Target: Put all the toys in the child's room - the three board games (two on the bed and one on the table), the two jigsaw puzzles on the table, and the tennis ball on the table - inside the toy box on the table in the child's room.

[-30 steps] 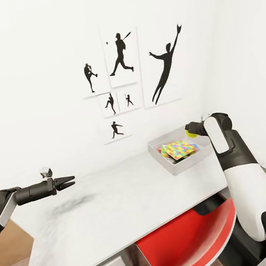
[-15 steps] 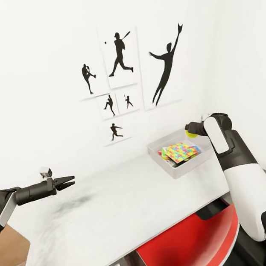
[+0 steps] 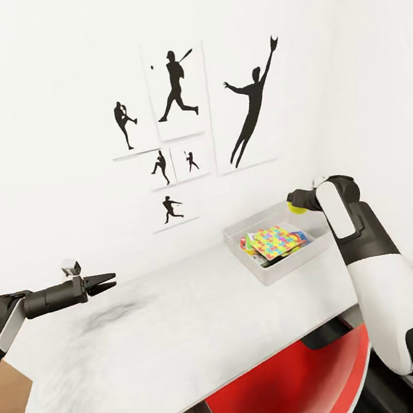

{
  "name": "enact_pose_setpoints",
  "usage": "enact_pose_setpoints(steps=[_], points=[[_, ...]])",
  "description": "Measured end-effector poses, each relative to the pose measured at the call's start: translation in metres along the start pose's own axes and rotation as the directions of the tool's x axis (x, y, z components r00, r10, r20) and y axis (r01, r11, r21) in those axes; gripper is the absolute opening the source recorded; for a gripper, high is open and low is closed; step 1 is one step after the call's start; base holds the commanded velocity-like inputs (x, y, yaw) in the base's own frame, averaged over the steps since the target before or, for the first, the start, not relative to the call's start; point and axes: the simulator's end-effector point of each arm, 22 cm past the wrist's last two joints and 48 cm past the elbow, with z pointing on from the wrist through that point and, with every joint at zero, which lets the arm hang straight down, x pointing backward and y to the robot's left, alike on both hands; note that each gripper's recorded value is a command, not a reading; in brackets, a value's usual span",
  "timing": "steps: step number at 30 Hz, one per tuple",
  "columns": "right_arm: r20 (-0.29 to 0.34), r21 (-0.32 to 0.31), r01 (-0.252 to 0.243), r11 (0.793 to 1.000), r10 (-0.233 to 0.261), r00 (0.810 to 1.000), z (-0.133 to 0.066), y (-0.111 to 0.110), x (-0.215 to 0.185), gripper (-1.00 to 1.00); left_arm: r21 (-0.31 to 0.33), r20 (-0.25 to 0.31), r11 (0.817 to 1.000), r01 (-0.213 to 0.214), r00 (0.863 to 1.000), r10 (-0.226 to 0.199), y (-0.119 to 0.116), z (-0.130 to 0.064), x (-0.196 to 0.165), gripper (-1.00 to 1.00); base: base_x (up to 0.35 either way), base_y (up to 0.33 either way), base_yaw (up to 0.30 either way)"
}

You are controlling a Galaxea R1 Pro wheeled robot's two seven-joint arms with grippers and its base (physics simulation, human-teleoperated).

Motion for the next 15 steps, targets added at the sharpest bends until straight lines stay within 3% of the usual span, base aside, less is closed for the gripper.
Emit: enact_pose_setpoints(steps=[9, 15], points=[[0.000, 0.000, 0.000, 1.000, 0.000, 1.000, -0.0002, 0.0000, -0.0002, -1.00, 0.001, 0.000, 1.000, 0.001, 1.000, -0.001, -0.0003, -0.0001, 0.0000, 1.00, -0.039, -0.144, 0.000], [0.000, -0.001, 0.000, 1.000, 0.000, 1.000, -0.0002, 0.0003, -0.0001, -1.00, 0.003, 0.000, 1.000, 0.001, 1.000, -0.001, -0.0005, -0.0002, 0.0000, 1.00, -0.006, -0.240, 0.000]])
